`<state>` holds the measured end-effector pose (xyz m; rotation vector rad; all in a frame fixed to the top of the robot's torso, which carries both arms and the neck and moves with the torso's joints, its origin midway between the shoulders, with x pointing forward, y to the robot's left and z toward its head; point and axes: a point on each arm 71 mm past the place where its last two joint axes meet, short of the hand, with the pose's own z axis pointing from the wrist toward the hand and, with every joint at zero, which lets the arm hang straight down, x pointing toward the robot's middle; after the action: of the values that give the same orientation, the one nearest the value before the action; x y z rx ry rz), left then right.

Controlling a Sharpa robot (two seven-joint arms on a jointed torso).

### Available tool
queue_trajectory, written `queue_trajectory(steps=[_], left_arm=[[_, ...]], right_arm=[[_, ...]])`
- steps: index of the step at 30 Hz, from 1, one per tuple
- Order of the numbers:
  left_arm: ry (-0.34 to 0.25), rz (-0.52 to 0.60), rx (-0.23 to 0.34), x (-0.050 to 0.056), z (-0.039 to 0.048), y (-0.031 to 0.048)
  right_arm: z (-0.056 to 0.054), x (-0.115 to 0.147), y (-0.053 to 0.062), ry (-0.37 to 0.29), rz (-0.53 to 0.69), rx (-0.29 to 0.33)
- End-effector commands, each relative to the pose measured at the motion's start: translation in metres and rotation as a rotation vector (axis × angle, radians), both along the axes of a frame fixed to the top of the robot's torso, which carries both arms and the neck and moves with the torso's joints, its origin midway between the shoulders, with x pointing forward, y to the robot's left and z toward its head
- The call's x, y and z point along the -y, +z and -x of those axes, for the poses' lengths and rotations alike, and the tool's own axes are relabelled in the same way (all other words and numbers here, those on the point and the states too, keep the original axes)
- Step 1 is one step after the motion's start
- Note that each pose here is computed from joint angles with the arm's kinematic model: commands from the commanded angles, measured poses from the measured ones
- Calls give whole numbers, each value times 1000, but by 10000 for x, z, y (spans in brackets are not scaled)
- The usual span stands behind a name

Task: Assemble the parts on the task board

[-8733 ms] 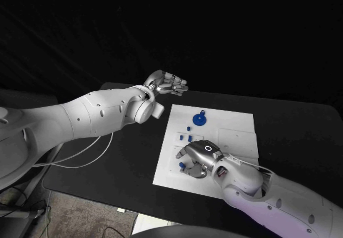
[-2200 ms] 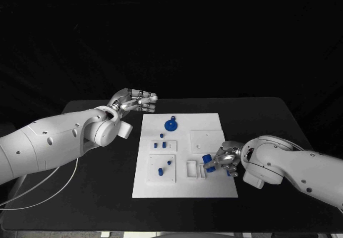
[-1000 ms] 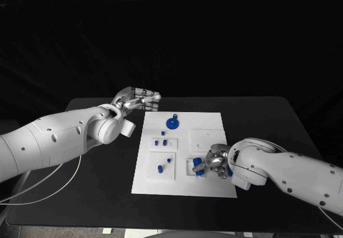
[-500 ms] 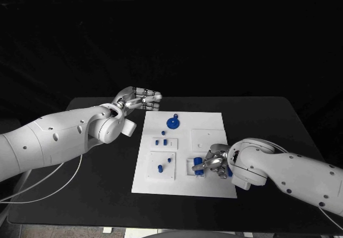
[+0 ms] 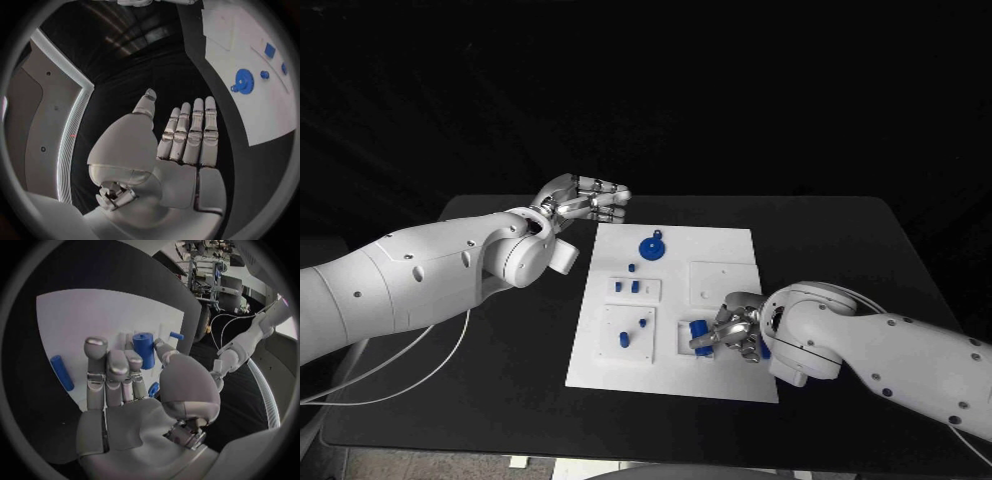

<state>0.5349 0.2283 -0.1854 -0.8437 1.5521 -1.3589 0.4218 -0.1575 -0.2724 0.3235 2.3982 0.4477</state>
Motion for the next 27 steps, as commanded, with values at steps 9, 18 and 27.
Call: queue_trajectory(steps=[9, 18, 27], left_arm=[[-15, 8, -6, 26, 1, 2], [-13, 6, -8, 17, -2, -1], [-11, 3, -10, 11, -4, -3]], right_arm=[[3, -33, 30, 14, 7, 48], [2, -49, 43, 15, -15, 60], [3, -54, 51, 15, -27, 68]])
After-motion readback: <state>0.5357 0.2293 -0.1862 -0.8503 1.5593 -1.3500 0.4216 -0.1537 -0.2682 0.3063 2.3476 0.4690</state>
